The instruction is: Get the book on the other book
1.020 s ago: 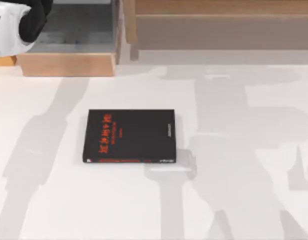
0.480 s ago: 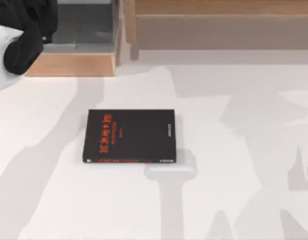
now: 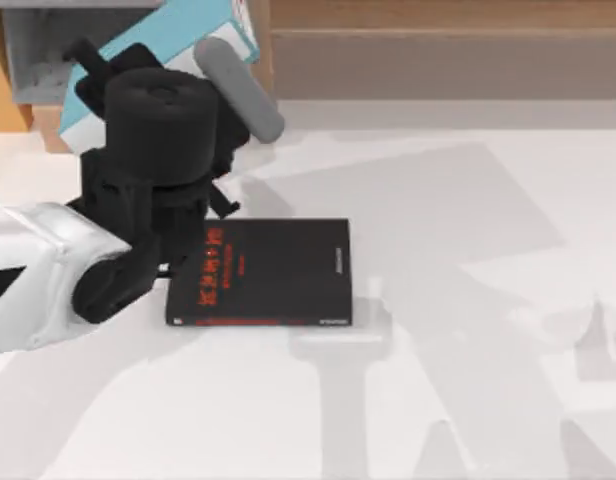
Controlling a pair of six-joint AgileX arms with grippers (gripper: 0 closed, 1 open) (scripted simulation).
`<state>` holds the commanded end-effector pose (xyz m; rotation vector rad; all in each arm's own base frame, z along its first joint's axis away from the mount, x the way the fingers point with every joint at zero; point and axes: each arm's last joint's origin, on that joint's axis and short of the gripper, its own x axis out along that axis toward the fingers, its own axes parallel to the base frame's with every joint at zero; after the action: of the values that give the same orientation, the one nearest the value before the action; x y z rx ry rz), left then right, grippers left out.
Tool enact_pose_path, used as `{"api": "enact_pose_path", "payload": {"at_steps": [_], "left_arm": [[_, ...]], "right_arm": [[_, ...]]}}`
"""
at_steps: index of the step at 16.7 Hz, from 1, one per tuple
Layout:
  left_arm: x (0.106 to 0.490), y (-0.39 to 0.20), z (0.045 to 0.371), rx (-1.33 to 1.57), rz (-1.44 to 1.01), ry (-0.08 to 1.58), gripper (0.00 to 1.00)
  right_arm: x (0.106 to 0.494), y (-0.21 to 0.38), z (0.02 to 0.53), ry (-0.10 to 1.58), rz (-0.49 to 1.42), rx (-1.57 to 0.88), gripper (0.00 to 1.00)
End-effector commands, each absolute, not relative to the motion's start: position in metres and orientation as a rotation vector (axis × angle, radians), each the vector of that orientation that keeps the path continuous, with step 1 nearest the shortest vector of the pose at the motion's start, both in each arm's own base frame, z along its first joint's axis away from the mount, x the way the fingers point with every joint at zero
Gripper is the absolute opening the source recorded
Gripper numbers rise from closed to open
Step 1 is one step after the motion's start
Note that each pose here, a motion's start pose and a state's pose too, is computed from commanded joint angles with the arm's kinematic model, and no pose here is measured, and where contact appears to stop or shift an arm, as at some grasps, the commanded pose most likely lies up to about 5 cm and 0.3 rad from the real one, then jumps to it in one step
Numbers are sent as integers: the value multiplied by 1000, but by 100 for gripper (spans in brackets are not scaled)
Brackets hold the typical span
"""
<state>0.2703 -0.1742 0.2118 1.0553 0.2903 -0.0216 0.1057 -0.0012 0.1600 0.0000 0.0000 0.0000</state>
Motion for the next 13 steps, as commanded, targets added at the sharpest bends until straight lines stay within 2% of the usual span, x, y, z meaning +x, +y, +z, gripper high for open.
{"api": "enact_pose_path", "payload": {"at_steps": [3,6,8,13], "left_arm": [[243,-199,164,1295,-213,357,0],[219,-216,129,1465,-375,381,0],[211,-220,118,1519,-430,384,0],[211,-220,119,1520,-430,384,0]], "right_arm": [[106,-1,160,0,0,0,100],[106,-1,160,0,0,0,100],[106,-1,160,0,0,0,100],[106,-1,160,0,0,0,100]]}}
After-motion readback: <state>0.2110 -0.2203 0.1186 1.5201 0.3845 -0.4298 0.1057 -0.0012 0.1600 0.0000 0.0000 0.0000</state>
